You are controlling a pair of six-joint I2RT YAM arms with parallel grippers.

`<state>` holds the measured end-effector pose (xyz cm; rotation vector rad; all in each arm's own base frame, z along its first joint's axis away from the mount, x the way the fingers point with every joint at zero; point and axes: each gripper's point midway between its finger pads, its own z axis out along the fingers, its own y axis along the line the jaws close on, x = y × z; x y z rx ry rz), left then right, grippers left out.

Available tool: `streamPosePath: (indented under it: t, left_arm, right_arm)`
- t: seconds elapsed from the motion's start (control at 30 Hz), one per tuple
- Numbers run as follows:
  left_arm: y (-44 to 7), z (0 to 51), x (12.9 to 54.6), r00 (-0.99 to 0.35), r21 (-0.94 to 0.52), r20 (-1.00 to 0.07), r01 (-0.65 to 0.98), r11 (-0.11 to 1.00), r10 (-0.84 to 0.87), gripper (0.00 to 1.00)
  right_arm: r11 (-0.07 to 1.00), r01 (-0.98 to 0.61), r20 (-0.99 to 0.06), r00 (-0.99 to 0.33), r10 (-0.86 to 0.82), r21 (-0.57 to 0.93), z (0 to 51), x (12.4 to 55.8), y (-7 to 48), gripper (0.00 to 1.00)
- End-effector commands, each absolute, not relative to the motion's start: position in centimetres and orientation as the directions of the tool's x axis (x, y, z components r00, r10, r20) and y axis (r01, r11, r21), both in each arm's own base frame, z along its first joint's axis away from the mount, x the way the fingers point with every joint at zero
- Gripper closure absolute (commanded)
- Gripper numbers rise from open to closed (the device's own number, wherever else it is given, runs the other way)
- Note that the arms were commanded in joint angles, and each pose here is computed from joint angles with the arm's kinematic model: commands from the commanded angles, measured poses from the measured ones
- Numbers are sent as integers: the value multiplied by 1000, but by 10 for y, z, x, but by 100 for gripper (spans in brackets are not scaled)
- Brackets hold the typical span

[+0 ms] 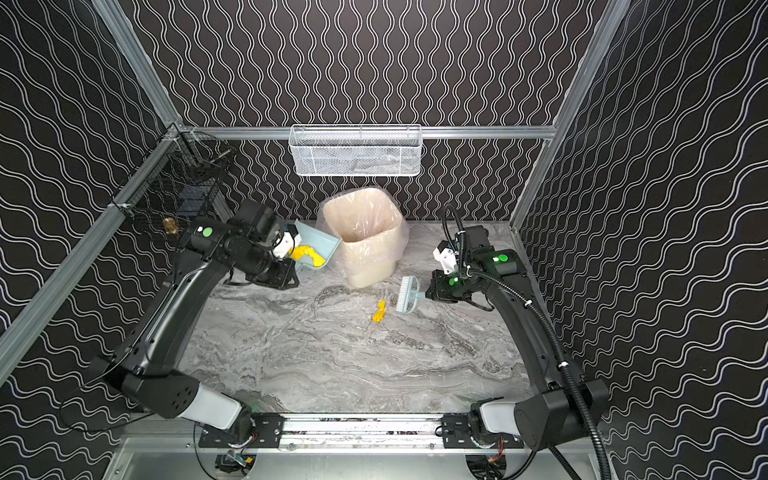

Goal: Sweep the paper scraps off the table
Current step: 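Lift the dustpan toward the bin with the left gripper while the right withdraws, then tip the teal dustpan over the bin with the left gripper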

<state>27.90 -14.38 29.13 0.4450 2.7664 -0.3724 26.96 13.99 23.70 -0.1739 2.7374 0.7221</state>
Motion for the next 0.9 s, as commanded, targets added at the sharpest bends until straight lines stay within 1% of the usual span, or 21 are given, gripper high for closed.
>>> streamPosePath:
  t: [0.0, 0.2, 0.5, 0.73, 0.87]
  left_arm:
    - [-154, 296, 286, -889, -240, -347, 394, 887, 300, 100]
    - [-159, 303, 318, -881, -220, -376, 386, 896, 288, 100]
    - [-155, 303, 357, -874, -127, -387, 366, 922, 294, 100]
    - [-157, 306, 380, -842, 33, -410, 371, 928, 351, 100]
    - [-162, 300, 382, -833, 114, -388, 382, 917, 395, 100]
  right_arm:
    - [853, -216, -343, -938, -47, 475, 241, 271, 143, 100]
    - [842, -210, -341, -939, -33, 497, 241, 270, 146, 100]
    - [842, -202, -331, -943, -30, 501, 234, 269, 146, 100]
    - [857, -201, -315, -948, -48, 475, 225, 263, 140, 100]
    - [858, -199, -300, -952, -55, 474, 220, 259, 140, 100]
